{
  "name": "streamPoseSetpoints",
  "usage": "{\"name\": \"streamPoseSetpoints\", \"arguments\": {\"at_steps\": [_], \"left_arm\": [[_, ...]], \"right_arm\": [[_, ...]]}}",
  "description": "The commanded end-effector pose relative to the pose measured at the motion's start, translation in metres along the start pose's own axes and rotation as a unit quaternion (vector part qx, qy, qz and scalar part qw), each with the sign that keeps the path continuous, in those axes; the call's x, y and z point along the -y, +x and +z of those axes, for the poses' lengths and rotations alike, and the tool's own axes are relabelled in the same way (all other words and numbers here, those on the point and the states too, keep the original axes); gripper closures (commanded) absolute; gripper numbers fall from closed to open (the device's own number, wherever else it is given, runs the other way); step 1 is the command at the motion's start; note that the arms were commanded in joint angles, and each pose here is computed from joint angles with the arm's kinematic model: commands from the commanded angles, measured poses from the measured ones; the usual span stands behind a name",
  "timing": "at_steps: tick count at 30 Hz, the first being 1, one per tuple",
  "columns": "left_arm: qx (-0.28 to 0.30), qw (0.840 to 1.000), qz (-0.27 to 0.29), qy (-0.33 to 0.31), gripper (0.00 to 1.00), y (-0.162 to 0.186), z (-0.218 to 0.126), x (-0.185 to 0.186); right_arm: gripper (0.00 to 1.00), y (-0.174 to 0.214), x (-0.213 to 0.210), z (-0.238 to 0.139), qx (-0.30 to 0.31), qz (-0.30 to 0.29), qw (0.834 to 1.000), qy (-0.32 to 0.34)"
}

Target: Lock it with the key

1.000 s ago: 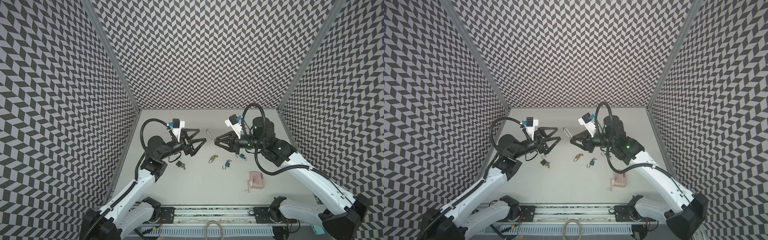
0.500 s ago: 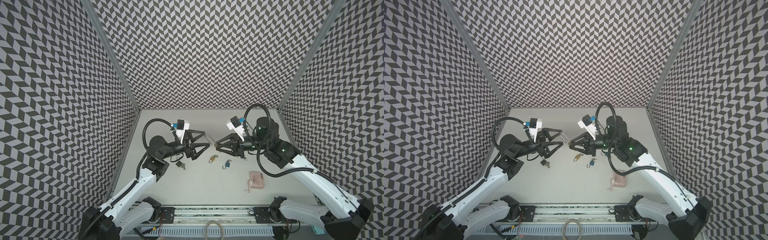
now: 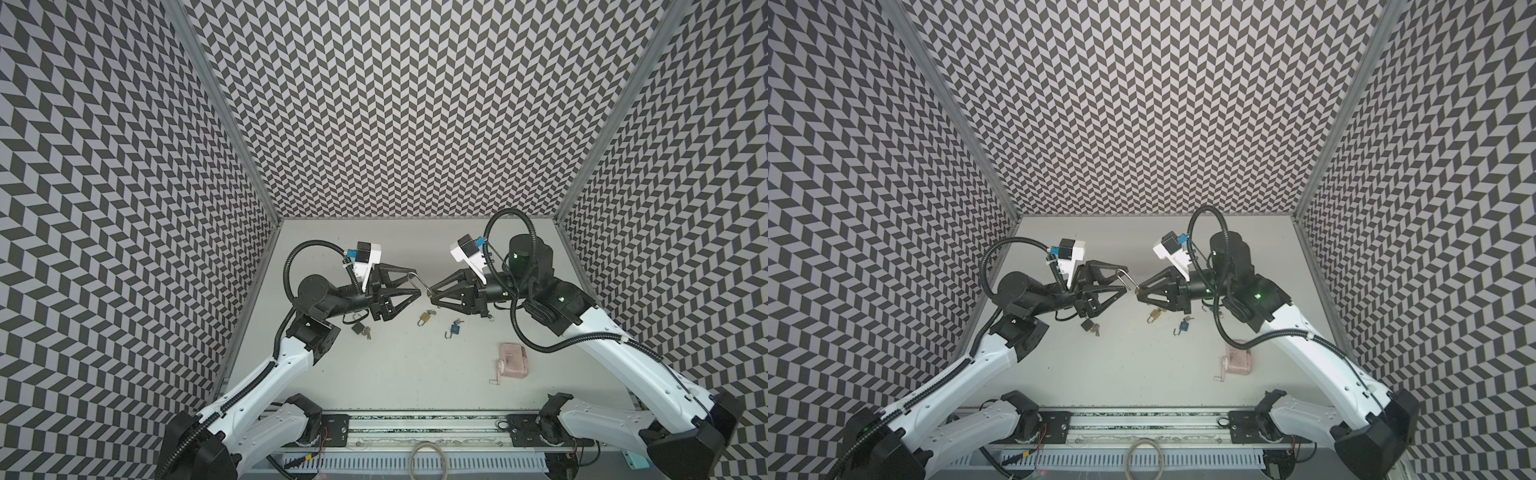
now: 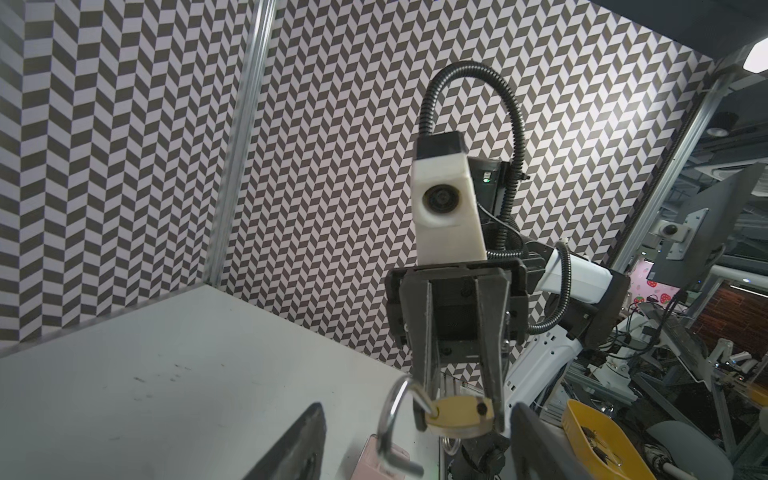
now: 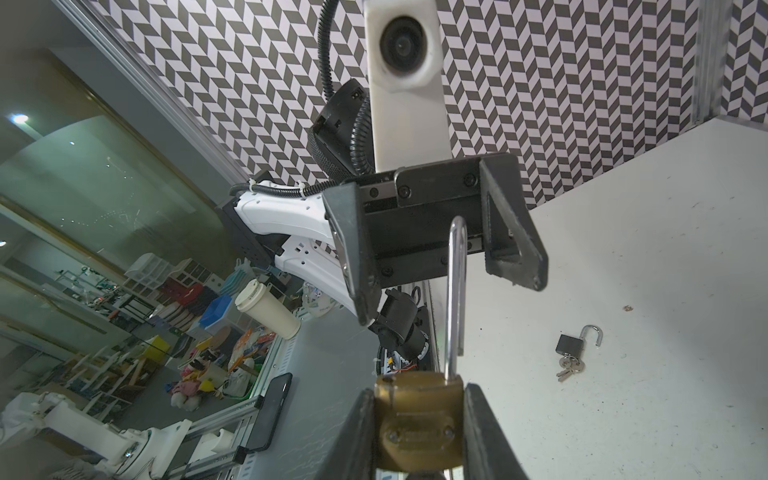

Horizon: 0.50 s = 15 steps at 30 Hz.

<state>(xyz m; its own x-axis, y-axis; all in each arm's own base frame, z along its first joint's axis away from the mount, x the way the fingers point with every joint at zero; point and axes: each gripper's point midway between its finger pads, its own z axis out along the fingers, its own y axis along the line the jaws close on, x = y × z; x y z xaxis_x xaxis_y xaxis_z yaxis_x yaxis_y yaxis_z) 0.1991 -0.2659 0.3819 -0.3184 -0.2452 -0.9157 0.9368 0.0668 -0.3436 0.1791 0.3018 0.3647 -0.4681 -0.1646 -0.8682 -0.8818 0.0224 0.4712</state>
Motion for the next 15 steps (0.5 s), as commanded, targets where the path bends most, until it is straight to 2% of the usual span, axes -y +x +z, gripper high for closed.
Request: {"name": "streamPoseSetpoints", "arguments": {"at_steps": [1,7,15], "left_arm": [[0.012,0.999,0.025,0.020,0.36,-0.0154,0.0031,0.0126],[0.014,0.999,0.026,0.025,0.57,-0.0178,0.0052,0.0142],[0.011,0.999,0.023,0.028,1.00,-0.0156,0.0065,0.0170]], "right_arm": [[1.00,-0.0043,-0.0064,0.0021,0.009,-0.025,0.999,-0.022],[1.00,-0.0017,-0.0025,0.0030,0.007,-0.022,1.000,-0.015],[1.00,-0.0090,-0.0033,-0.0004,0.021,-0.037,0.999,-0.001]]}}
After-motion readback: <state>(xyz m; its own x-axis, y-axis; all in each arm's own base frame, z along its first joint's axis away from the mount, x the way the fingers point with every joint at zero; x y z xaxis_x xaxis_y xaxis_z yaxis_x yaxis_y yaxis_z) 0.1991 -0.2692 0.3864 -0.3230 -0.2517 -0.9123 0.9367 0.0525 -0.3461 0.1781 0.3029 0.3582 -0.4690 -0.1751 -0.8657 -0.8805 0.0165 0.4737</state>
